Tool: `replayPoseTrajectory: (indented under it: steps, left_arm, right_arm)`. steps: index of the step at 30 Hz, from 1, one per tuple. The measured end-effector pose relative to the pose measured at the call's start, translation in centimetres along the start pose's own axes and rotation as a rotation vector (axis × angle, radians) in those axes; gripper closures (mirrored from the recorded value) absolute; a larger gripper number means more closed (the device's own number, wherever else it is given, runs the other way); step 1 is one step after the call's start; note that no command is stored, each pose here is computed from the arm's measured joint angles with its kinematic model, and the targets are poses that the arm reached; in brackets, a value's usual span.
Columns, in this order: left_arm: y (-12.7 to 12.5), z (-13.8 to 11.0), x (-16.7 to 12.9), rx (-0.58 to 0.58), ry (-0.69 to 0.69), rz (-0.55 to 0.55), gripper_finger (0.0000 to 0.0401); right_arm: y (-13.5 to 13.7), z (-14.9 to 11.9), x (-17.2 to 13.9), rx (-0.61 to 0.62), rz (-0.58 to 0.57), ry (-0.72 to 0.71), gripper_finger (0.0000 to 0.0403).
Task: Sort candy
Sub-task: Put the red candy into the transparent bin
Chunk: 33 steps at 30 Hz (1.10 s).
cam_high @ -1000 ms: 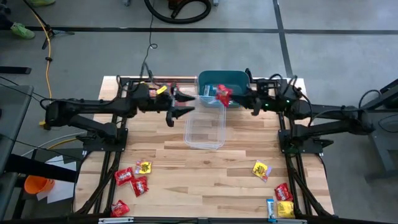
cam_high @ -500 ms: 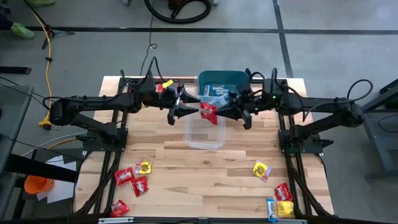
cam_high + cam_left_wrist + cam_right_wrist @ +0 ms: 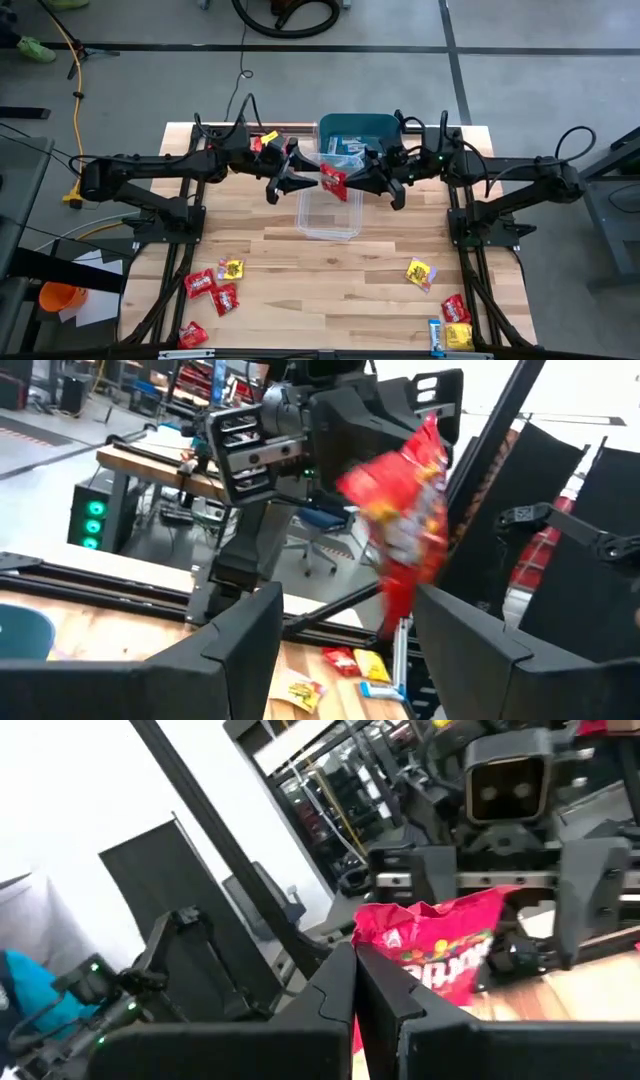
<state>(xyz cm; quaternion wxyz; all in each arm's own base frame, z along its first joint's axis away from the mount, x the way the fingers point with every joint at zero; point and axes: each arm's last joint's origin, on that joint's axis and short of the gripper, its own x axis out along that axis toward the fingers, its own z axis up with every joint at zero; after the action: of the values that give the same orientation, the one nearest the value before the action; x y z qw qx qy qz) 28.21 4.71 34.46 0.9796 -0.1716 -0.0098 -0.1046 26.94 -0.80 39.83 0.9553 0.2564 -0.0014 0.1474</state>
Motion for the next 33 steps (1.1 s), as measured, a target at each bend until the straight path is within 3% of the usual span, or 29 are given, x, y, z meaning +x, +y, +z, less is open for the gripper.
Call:
replayPoseTrajectory:
  steps: [12,33]
  left_arm:
    - [-1.0,0.2,0.3,-0.071,-0.025,-0.08,0.019]
    - [-1.3,-1.1,1.8,-0.101,-0.004,-0.111,0.0199]
  right_arm:
    - [-0.3,-0.5,0.6,-0.001,-0.003,0.019,0.0403]
    - [-1.1,-0.9,1.9,0.006,0.007,0.004,0.0403]
